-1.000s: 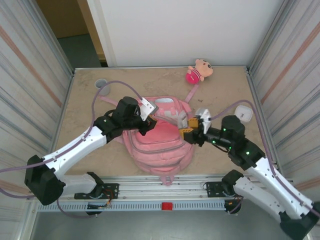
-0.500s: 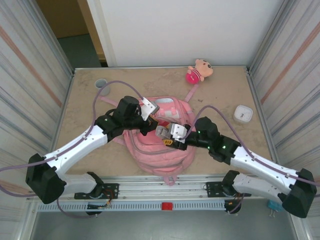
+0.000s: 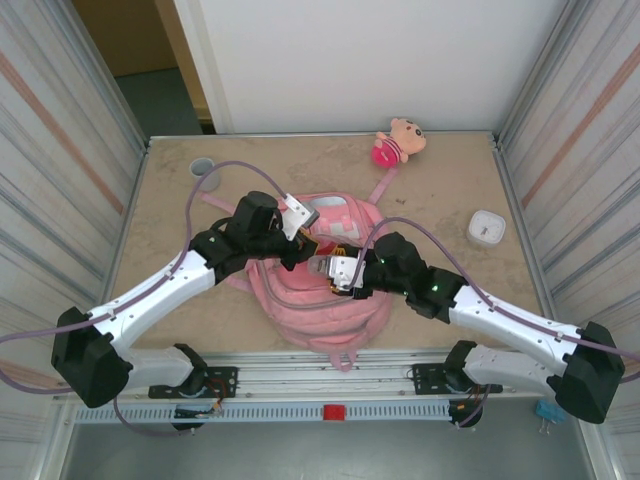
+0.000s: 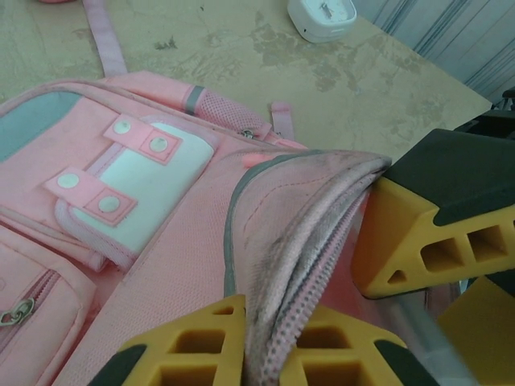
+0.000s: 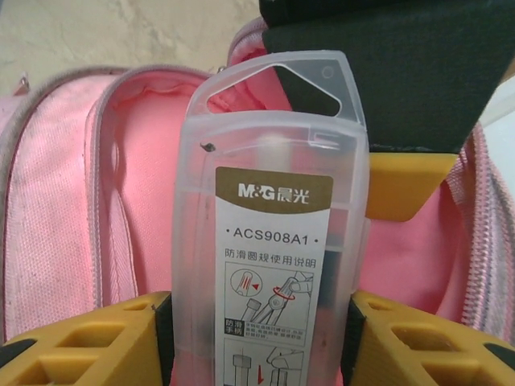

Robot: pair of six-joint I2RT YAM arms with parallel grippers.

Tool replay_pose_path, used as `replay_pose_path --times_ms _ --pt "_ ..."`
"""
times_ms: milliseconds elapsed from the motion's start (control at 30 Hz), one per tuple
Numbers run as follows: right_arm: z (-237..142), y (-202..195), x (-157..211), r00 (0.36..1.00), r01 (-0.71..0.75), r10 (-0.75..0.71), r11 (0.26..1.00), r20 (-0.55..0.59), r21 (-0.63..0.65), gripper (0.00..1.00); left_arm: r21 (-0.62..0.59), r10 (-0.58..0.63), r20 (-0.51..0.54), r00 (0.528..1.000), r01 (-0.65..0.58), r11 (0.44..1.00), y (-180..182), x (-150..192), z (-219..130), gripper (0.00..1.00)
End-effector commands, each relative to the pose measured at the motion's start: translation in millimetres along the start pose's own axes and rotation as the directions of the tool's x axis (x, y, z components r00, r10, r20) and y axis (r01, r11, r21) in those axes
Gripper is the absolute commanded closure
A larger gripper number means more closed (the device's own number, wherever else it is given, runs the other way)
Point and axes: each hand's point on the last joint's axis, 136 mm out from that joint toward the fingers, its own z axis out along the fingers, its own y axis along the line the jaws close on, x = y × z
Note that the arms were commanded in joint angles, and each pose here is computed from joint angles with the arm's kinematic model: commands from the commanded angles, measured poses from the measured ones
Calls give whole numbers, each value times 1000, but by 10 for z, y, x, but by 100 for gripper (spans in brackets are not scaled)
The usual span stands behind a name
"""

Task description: Pack the student bag

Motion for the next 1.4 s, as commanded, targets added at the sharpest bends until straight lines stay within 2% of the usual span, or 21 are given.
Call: replay_pose_path --times_ms 0,133,300,367,533,700,900,1067,1133,1233,1300,1367 --pt "10 -9 100 997 22 -23 1000 -69 -7 41 50 53 185 981 -63 997 -163 -539 -224 87" --pt "16 -20 106 997 15 -16 1000 -82 -10 39 46 60 193 979 -70 997 -167 -552 -257 86" --pt "-54 -58 48 998 -10 10 1000 -66 8 41 38 74 201 977 -83 996 -170 -556 -292 86" --pt "-120 -73 -14 999 -41 42 999 -31 23 42 34 85 204 975 -93 995 -170 -547 -298 86" --pt "-484 -174 -286 974 -161 143 983 178 93 39 31 142 212 967 -152 988 -181 -476 -299 86" --pt "-673 -424 -164 922 -340 297 928 248 152 34 71 265 244 933 -290 955 -313 -355 -306 84" --pt "-459 -410 -86 908 -386 371 921 194 49 33 94 402 273 874 -440 893 -465 -225 -305 84" --pt "-238 -339 -131 911 -370 373 928 174 -50 36 84 417 229 880 -444 892 -434 -148 -210 84" --pt "-142 -324 -99 913 -373 379 925 151 -70 43 71 404 212 890 -427 901 -400 -143 -168 84" --pt "-79 -377 -67 911 -386 390 921 133 -52 74 74 392 198 898 -413 908 -392 -131 -148 83" --pt "-89 -453 -92 908 -395 394 918 145 -24 92 41 360 176 916 -372 927 -339 -130 -159 74" --pt "-107 -514 -125 900 -409 404 913 162 -7 98 13 321 148 936 -326 945 -315 -103 -198 64"
